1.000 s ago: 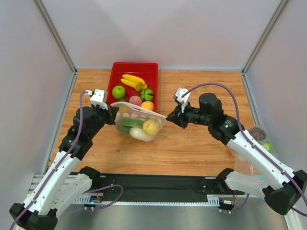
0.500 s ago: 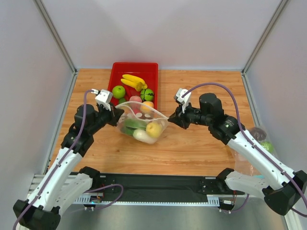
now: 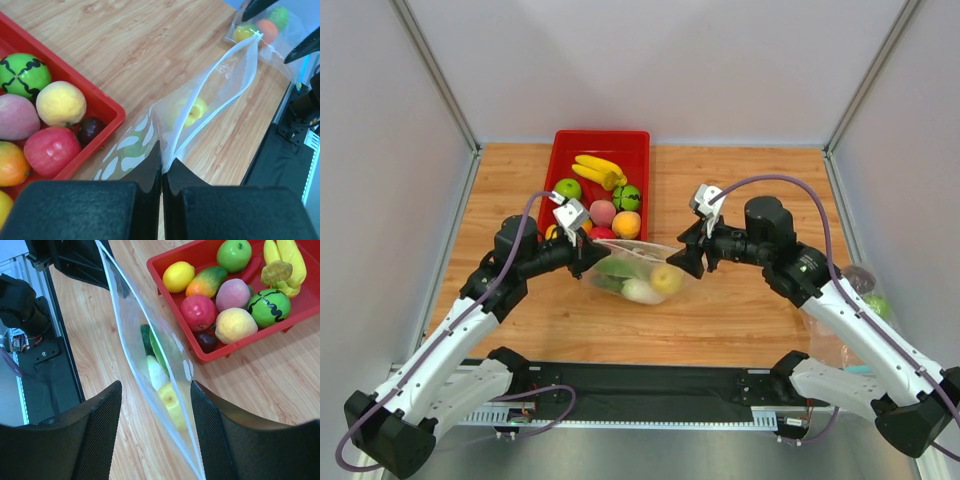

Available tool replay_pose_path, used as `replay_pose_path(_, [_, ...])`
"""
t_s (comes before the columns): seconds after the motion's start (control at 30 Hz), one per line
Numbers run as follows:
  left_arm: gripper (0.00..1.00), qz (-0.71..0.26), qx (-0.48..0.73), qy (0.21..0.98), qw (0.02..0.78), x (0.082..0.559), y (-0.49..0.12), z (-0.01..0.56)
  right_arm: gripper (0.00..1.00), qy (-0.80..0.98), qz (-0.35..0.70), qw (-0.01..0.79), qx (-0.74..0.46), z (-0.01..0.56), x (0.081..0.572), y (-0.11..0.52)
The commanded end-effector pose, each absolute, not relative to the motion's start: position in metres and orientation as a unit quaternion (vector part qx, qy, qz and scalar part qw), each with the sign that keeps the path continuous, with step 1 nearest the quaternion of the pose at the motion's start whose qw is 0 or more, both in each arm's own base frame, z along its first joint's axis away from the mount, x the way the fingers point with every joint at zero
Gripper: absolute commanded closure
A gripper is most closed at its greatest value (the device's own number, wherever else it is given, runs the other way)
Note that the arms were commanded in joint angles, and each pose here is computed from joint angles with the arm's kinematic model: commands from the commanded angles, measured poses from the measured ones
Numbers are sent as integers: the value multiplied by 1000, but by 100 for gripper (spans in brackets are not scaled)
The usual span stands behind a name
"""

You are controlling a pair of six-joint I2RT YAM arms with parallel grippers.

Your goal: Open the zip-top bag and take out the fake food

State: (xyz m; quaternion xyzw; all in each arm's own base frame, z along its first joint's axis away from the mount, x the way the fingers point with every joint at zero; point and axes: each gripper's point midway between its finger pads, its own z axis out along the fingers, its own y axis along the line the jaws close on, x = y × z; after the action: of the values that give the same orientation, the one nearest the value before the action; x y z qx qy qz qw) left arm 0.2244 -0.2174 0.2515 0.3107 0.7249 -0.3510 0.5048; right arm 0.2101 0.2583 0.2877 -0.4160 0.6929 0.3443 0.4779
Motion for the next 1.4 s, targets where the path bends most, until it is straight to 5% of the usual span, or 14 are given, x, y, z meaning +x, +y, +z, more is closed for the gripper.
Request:
replay_pose_path(0.0, [100,-372,348,674,535,218,-228,286,41,671,348,515,-405,315,220,263])
replay_pose_path(0.67, [100,-388,369,666,519,210,-237,283,44,689,355,460,-432,272,249,295])
replay_pose_path(0.77, [100,-386,369,672,513,211,-238,281,63,688,368,445,-439,267,249,302])
replay_pose_path(0.8, [100,-385,368,675,511,212,-238,279,78,686,375,440,-442,267,247,304])
replay_pose_path(0.9, [100,-380,364,682,508,215,-238,277,100,688,380,433,-441,264,246,306])
replay_pose_path(0.93, [98,-377,361,685,508,216,-237,276,100,692,375,435,-437,264,247,305])
replay_pose_path(1.07, [58,-347,341,702,521,226,-228,276,100,719,329,456,-409,270,262,291])
replay_pose_path(1.13, [50,-335,332,704,531,227,-223,281,100,733,306,465,-391,278,268,283])
replay_pose_path(1.37, [45,-302,305,705,565,227,-204,314,100,763,259,488,-335,297,281,262])
